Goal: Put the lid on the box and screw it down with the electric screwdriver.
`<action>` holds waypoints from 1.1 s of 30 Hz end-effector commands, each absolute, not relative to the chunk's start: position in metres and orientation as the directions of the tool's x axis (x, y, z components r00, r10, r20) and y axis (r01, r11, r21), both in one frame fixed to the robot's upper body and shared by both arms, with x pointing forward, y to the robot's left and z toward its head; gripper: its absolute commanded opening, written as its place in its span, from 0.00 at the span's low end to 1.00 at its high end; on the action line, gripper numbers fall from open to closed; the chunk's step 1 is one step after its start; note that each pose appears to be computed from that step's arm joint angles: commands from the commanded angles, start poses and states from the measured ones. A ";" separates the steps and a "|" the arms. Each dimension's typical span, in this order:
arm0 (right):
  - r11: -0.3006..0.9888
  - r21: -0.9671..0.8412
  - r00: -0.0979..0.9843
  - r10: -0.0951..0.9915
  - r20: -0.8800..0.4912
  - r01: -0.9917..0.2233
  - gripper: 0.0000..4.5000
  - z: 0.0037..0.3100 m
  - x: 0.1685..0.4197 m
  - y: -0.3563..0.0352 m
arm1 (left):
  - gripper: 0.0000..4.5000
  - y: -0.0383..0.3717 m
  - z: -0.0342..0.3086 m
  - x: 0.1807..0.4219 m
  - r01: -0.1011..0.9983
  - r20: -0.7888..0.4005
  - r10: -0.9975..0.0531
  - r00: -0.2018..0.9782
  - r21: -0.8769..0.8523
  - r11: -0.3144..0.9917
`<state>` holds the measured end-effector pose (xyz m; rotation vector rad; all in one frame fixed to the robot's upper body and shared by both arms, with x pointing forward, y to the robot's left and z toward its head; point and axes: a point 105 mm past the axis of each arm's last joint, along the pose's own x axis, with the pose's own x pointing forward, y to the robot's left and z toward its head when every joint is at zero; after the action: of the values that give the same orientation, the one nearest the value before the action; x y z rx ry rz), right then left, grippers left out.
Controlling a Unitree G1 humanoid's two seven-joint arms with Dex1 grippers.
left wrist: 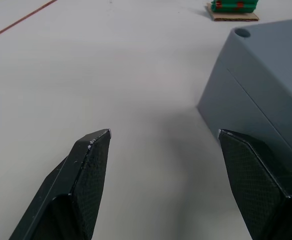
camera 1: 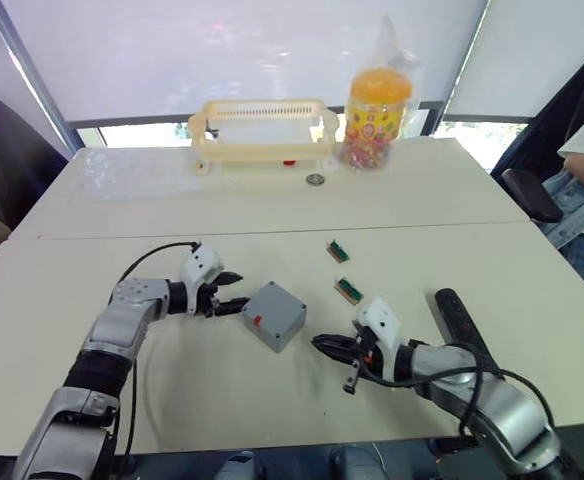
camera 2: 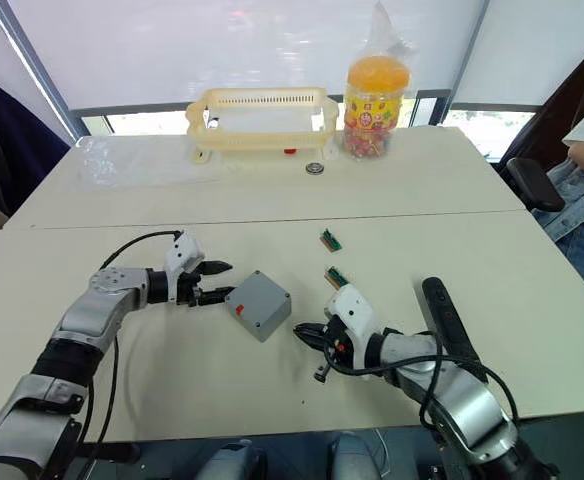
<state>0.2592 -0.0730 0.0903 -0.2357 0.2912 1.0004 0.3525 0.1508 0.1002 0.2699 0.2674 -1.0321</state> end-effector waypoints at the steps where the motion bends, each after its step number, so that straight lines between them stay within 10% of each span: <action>1: 0.509 -0.071 0.502 0.800 -0.329 -0.858 0.01 0.091 0.263 -0.063 | 0.78 0.151 0.107 0.351 0.871 -0.336 -0.805 0.489 0.139 0.471; 33: 0.490 -0.136 0.506 0.804 -0.312 -0.861 0.01 0.089 0.297 -0.060 | 0.78 0.129 0.088 0.308 0.923 -0.372 -0.851 0.371 0.046 0.382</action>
<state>0.3006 -0.0733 0.0758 -0.2960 0.2824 0.9654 0.3101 0.1380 0.0846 0.2711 0.3347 -1.1267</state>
